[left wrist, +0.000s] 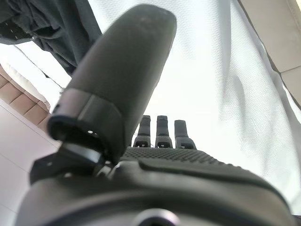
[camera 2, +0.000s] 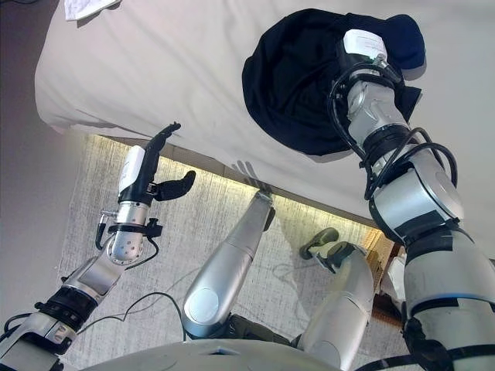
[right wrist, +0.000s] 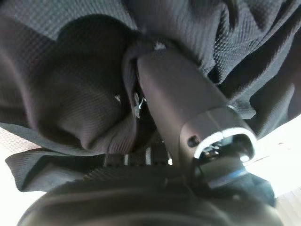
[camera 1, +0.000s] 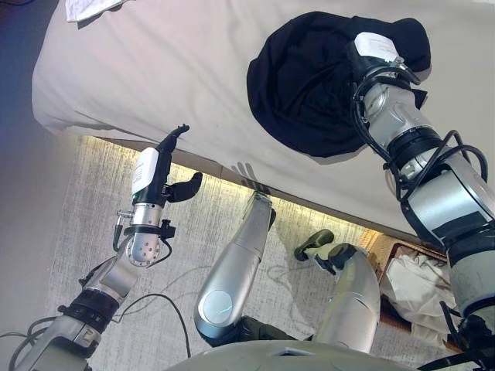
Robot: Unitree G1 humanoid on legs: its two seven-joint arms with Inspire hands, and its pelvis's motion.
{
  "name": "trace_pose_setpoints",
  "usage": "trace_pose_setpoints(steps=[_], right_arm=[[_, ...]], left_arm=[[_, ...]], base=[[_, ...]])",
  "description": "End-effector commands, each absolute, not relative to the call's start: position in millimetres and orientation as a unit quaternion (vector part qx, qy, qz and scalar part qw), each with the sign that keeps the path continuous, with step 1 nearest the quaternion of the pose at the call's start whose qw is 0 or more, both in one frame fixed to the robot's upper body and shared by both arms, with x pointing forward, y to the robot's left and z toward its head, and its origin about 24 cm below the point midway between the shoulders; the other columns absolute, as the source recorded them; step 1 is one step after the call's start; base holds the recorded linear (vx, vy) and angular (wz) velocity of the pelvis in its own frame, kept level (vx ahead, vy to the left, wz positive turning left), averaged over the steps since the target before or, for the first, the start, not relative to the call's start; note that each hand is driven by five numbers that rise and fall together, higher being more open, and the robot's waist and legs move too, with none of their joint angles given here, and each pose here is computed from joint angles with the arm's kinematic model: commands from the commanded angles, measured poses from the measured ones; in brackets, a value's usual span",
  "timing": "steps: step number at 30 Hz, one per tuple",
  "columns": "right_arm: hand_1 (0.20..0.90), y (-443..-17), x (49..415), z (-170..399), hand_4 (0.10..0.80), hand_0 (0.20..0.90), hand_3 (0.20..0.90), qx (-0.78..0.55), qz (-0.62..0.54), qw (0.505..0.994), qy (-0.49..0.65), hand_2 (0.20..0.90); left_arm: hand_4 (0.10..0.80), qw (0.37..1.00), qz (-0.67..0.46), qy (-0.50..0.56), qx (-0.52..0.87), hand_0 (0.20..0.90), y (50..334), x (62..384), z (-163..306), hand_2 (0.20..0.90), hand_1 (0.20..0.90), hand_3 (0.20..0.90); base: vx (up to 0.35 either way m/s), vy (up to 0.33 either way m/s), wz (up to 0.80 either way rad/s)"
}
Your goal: Pick up the clothes from the bed and place them into the basket
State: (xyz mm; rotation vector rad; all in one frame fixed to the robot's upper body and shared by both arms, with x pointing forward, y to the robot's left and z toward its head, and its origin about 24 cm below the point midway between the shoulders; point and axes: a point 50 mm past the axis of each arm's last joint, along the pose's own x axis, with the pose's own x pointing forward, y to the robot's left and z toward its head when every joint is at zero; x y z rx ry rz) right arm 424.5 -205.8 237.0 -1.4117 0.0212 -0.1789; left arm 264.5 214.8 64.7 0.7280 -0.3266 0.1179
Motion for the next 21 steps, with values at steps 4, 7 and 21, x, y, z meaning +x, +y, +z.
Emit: trace_pose_setpoints(steps=[4,7,21], right_arm=[[0.300,-204,425,244,0.100,0.300,0.200,-0.649,-0.071,0.758,-0.003,0.300],[0.300,-207,424,240,0.100,0.300,0.200,-0.639,-0.070,0.766,0.008,0.300],[0.300,-245,409,254,0.100,0.300,0.200,-0.582,-0.116,0.804,-0.035,0.300]], left_arm=[[0.800,0.913,0.082,-0.225,0.329,0.900,216,266,92,0.900,0.900,0.900],[0.800,0.914,0.080,-0.220,0.332,0.900,216,268,90,0.900,0.900,0.900],[0.800,0.909,0.098,-0.176,0.364,0.900,231,274,80,0.900,0.900,0.900]], base=[[0.048,0.001,-0.07],[0.042,-0.010,-0.15],[0.019,-0.011,-0.26]])
